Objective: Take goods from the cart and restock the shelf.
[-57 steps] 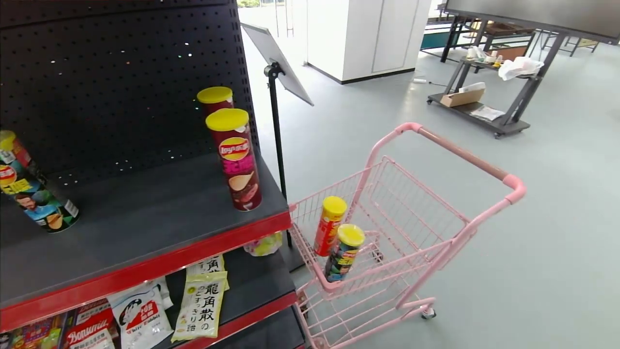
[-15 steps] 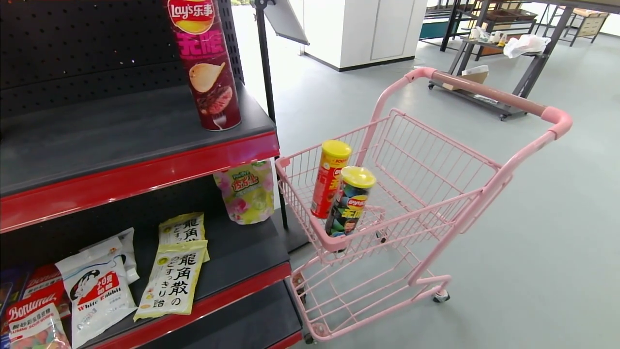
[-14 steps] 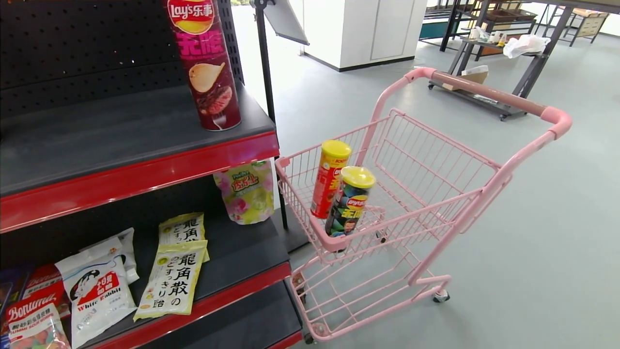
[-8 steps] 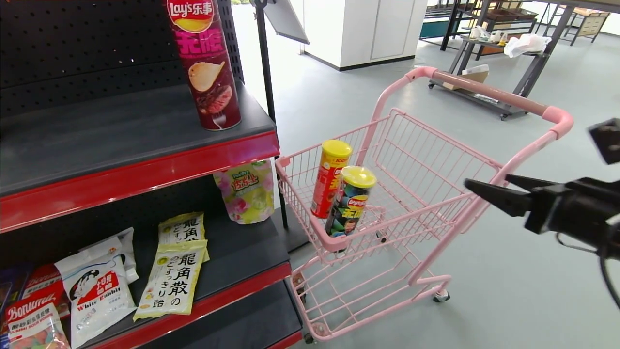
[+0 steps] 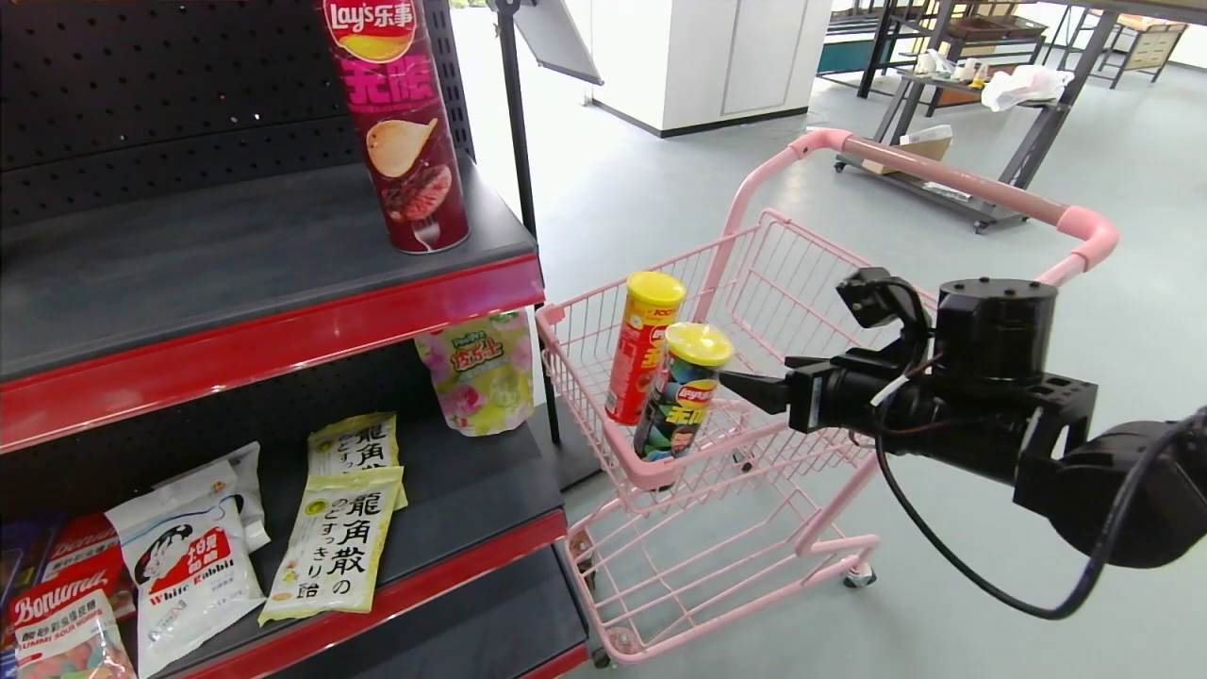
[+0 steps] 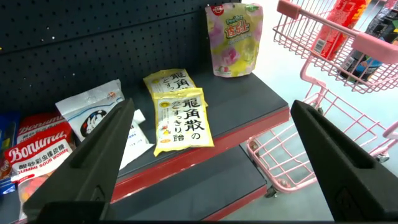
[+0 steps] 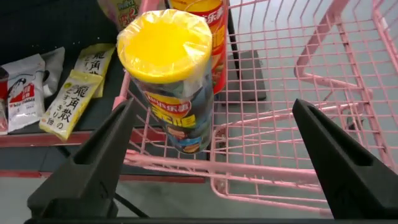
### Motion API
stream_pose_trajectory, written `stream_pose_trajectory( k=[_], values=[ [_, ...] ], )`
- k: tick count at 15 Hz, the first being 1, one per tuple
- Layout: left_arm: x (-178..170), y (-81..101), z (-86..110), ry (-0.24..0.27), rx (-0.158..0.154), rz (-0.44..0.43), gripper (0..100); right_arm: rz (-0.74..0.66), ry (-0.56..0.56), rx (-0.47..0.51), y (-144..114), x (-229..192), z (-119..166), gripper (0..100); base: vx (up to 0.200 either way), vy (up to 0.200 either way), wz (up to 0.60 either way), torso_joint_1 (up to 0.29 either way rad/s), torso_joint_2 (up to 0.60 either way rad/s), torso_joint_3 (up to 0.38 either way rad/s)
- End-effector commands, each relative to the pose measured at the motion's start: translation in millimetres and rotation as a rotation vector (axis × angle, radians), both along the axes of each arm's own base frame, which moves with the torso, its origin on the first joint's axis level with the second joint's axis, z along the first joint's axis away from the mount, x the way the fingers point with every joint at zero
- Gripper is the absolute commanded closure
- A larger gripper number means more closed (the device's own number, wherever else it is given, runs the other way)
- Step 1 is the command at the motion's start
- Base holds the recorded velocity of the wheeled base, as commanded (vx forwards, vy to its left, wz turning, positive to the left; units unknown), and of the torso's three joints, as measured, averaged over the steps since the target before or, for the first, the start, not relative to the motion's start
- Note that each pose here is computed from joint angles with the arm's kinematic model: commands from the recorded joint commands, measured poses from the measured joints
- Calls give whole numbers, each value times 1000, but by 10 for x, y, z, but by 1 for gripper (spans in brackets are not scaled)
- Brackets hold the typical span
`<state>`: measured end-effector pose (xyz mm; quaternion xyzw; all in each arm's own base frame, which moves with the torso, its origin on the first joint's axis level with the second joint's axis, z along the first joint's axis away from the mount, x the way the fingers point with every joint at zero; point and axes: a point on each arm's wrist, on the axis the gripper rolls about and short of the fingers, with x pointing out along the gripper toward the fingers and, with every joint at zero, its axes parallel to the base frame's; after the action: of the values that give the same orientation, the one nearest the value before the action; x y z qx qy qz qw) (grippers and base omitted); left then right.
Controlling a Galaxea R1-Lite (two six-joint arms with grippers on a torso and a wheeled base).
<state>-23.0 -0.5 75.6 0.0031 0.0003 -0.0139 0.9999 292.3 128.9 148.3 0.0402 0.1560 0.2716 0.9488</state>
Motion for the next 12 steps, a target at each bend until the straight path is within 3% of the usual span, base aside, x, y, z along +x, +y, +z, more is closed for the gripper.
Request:
stream_pose_trajectory(
  k=[1,12],
  values=[
    [1,0,0,1,0,0,0,25,27,-9,148,135,-134,0,0,0,0,0,0,0],
    [1,0,0,1,2,0,0,35,53,2,481,480,-386,0,0,0,0,0,0,0]
  ],
)
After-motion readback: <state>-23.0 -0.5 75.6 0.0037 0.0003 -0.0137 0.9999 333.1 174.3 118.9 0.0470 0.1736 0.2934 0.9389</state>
